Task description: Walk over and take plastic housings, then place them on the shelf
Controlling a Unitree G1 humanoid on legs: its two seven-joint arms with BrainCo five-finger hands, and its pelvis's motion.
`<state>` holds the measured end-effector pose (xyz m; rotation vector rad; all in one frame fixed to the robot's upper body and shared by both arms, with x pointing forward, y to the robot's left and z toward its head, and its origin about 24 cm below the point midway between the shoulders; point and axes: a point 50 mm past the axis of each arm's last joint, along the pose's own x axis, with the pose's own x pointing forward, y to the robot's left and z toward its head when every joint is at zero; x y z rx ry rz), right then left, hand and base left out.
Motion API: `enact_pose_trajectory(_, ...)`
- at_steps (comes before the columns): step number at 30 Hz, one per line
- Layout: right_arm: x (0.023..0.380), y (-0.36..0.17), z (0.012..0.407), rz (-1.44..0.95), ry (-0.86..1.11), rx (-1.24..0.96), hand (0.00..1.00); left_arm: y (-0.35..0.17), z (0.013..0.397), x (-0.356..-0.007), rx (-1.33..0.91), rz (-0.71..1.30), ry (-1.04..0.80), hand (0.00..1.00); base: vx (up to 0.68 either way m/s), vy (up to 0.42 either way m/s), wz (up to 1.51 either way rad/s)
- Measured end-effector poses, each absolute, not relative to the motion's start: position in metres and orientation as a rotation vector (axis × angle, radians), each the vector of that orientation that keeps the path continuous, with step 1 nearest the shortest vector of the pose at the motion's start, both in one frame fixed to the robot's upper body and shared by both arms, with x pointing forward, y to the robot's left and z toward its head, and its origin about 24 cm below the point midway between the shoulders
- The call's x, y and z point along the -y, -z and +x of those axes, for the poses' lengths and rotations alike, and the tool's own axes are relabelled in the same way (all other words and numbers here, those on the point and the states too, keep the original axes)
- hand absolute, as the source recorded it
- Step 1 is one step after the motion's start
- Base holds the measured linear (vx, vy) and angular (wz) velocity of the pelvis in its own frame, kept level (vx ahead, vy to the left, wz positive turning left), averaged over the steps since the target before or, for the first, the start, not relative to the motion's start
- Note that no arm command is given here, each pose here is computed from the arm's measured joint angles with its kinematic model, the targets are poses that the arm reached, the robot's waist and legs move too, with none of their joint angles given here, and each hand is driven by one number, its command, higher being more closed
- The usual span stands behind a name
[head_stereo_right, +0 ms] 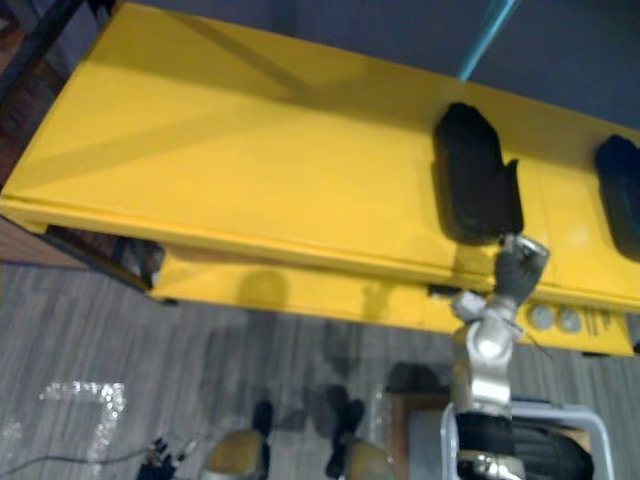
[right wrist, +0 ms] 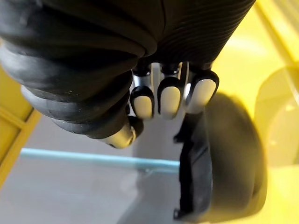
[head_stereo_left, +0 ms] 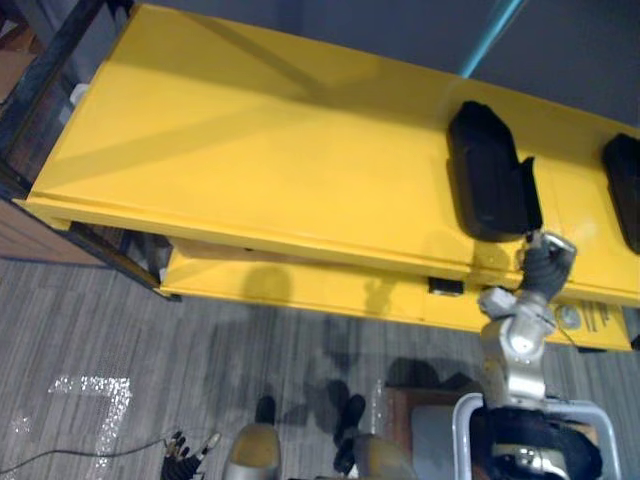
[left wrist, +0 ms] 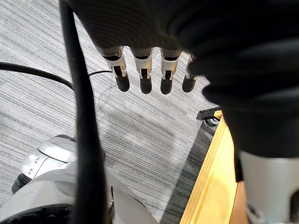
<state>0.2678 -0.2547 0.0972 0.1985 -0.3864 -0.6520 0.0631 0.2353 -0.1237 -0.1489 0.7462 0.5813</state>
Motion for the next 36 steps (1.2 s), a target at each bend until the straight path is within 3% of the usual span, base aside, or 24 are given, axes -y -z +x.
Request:
enact_pose_trajectory(18,0.277,-0.079,0.277,0.172,0.612,0.277,1.0,0.124,0.062,-0.237,-0.751,-0.147,-0.583,0.0,-0.01,-0.003,-0.01)
enact_pose_trajectory(36,0.266,-0.098,0.317,0.154,0.423,0.263,1.0,0.124,0.062,-0.238,-0.751,-0.151,-0.582,0.0,0.0,0.0,0.0)
